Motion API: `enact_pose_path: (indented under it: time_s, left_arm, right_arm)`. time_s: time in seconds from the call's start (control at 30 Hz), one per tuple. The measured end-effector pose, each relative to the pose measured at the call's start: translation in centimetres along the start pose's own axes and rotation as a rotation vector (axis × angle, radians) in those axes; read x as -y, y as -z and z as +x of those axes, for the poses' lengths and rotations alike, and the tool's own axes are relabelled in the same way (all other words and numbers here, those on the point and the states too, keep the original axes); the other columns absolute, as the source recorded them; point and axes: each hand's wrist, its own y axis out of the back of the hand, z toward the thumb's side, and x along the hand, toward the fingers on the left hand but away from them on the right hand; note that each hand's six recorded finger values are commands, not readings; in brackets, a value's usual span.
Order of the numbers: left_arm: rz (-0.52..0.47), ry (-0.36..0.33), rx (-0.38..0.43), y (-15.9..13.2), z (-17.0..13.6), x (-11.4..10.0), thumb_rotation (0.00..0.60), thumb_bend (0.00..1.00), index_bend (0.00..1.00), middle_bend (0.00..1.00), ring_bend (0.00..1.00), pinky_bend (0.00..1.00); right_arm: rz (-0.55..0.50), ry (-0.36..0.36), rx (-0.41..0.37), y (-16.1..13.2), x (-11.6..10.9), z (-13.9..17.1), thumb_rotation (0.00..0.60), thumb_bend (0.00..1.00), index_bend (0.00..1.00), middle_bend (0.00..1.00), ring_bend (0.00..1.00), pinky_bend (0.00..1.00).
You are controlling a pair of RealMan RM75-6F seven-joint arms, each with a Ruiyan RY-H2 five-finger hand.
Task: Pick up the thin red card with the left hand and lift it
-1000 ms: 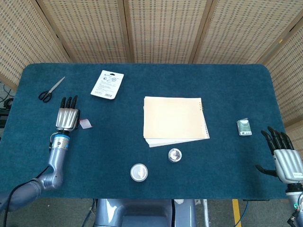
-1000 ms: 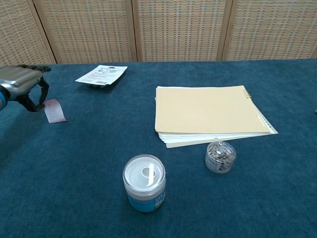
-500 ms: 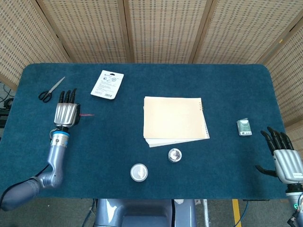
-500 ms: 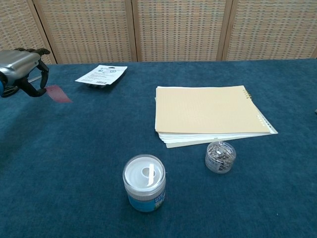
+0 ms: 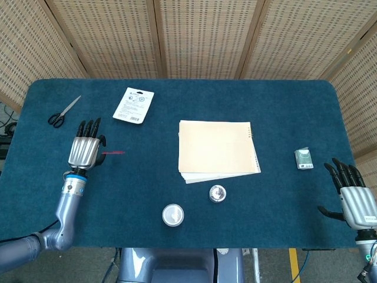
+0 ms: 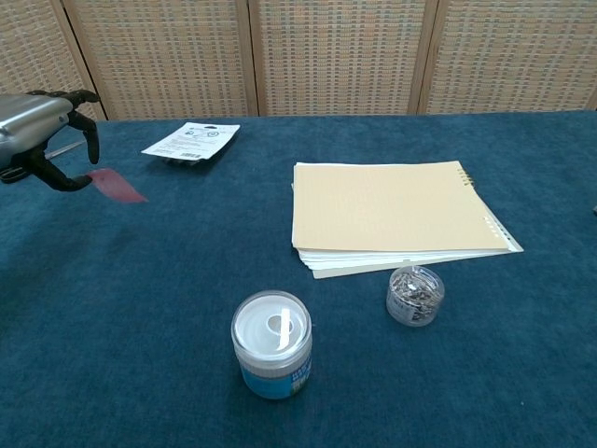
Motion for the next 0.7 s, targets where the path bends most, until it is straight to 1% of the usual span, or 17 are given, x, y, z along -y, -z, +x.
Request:
enact_pose_path:
  time_s: [0.17, 0.27, 0.43, 0.53, 0.7]
  left_arm:
    - [0.027, 0.030, 0.004, 0.3, -1.4, 0.5, 0.600, 0.31, 0.42, 0.00, 0.00, 0.00]
    - [0.033, 0.047, 0.000, 0.5, -2.2, 0.7, 0.600, 0.30, 0.38, 0.00, 0.00, 0.00]
    - [0.042, 0.066, -0.007, 1.1, -3.5, 1.1, 0.600, 0.25, 0.21, 0.00, 0.00, 0.00]
    - [0.027, 0.071, -0.011, 1.4, -4.1, 1.0, 0.600, 0.22, 0.17, 0.00, 0.00, 0.00]
    - [-0.018, 0.076, -0.024, 1.9, -5.6, 0.7, 0.600, 0.21, 0.16, 0.00, 0.00, 0.00]
  right_arm:
    - [-0.003, 0.004, 0.001, 0.0, -0.1, 0.1, 0.600, 0.05, 0.00, 0.00, 0.00, 0.00]
    - [-0.004, 0.005, 0.000, 0.0, -0.1, 0.1, 0.600, 0.05, 0.00, 0.00, 0.00, 0.00]
    - [-0.003, 0.006, -0.005, -0.1, -0.2, 0.2, 0.600, 0.05, 0.00, 0.00, 0.00, 0.00]
    - [-0.003, 0.007, -0.005, -0.1, -0.2, 0.2, 0.600, 0.05, 0.00, 0.00, 0.00, 0.00]
    - [-0.005, 0.009, -0.003, 0.0, -0.2, 0.2, 0.600, 0.05, 0.00, 0.00, 0.00, 0.00]
